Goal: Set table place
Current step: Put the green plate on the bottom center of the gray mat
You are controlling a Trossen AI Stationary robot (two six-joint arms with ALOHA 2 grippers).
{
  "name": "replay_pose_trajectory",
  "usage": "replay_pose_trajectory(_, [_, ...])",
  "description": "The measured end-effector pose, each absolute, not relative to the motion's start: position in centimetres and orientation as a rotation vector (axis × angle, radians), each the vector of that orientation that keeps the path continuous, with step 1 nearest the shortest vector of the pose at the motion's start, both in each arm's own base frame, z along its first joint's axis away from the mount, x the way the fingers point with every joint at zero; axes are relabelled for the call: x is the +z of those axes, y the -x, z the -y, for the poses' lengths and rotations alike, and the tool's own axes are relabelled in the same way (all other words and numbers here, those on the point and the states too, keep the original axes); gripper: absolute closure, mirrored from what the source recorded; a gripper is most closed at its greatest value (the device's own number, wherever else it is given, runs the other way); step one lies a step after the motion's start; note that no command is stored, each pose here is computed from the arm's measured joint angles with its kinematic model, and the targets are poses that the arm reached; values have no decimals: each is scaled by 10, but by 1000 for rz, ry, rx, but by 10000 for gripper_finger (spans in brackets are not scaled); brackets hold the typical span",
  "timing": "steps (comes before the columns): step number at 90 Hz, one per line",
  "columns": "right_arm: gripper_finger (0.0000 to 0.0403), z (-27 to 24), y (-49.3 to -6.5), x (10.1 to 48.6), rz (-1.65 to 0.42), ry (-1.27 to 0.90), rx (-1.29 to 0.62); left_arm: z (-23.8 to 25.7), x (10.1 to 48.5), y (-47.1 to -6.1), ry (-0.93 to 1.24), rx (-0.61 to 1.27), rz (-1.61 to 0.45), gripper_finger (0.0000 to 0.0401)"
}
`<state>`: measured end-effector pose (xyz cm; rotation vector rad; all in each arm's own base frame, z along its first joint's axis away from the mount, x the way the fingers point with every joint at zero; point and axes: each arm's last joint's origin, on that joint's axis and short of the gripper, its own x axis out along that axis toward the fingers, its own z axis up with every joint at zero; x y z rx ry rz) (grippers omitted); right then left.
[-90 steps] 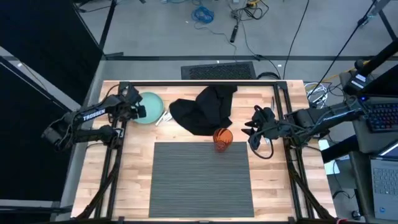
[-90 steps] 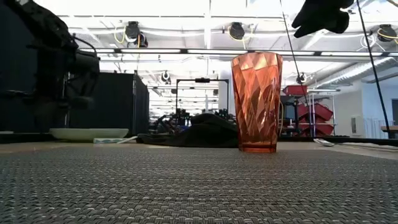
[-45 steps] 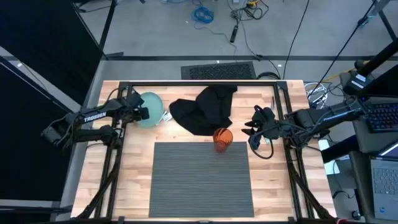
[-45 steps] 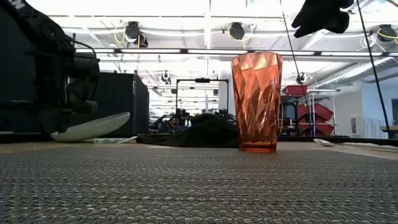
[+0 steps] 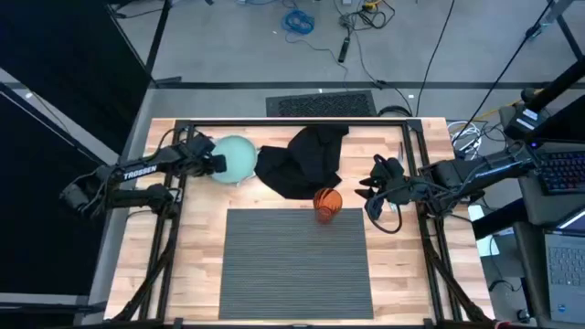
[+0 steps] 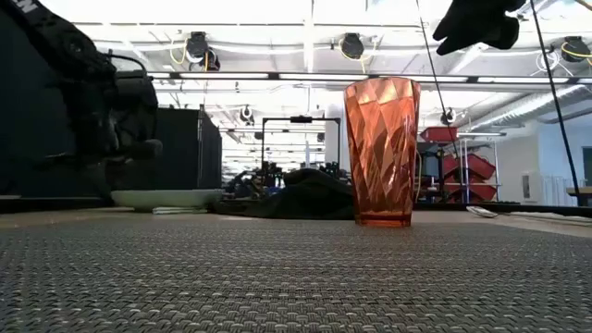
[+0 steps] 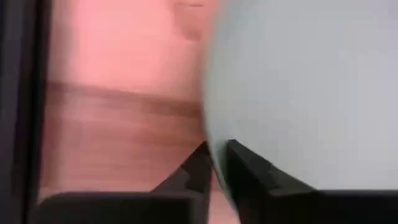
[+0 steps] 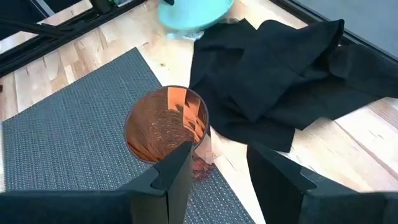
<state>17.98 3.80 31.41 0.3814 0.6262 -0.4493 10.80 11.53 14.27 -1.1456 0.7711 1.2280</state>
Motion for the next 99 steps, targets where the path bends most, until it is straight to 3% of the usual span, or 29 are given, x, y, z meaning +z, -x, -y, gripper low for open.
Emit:
replay_pose_trajectory(31, [261,-38,-180,314,-622,-381,-453,-120,154,-116,1130,1140,-665,401])
replay_pose_trajectory(65, [261,-36,-180,314,-626,-358,-461,-121,213,-122,1042,914,-524,401])
replay_pose_trajectory(99, [261,-33,-178,312,-641,-337,-497,-69,228,-108,1077,648,-882,401])
